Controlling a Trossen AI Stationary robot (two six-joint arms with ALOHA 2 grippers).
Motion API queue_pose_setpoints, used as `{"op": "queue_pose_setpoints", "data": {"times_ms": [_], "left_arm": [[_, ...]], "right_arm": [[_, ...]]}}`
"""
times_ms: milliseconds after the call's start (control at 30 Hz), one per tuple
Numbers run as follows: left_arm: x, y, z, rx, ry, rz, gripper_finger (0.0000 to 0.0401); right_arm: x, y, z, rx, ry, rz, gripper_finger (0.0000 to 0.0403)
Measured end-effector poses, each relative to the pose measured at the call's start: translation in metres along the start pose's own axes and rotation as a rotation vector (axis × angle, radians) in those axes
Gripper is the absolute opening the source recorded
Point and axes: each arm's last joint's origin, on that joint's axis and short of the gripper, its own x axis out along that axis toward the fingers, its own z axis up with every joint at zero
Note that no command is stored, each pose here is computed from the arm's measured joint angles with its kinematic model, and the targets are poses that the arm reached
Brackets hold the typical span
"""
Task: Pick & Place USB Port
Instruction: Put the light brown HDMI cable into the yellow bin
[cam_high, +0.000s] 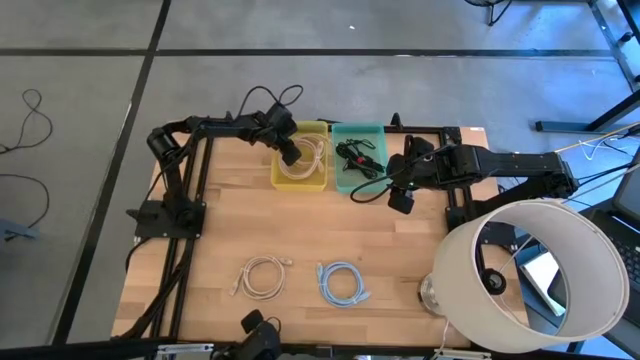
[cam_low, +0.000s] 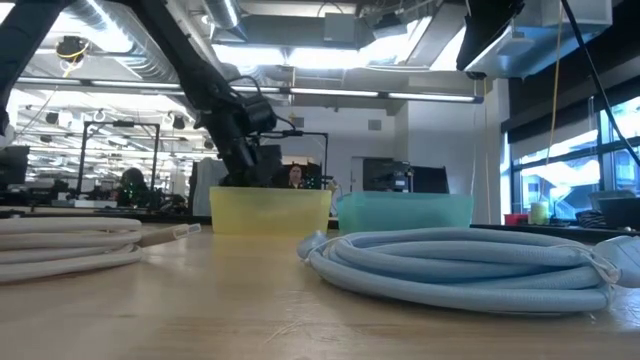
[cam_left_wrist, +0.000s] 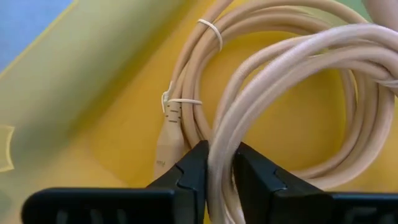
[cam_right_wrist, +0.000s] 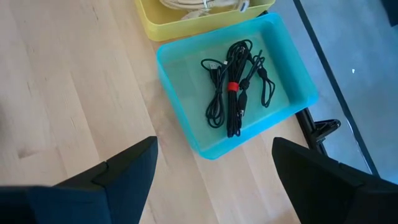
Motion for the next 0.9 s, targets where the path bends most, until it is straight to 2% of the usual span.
{"op": "queue_pose_setpoints", "data": {"times_ms": [267,400,633,767,900], "left_arm": [[-0.001,0.0,0.0,0.004,-0.004,0.011,0.0118],[-0.017,-0.001,0.004,0.017,-0.03,0.017,0.0145],[-0.102,-0.012,0.027,0.057,-0.289,-0.009,0.0166],[-0.163,-0.03,0.025,0.025,-0.41,-0.183,0.0163],[-0.208,-0.057,0.002,0.027,-0.369,-0.362,0.016]], "right_arm": [[0.0,0.0,0.0,0.014,0.0,0.0,0.0321],[0.0,0.0,0.0,0.014,0.0,0.0,0.0321],[0.0,0.0,0.0,0.014,0.0,0.0,0.0321],[0.0,0.0,0.0,0.015,0.001,0.0,0.0321],[0.0,0.0,0.0,0.014,0.001,0.001,0.0321]]}}
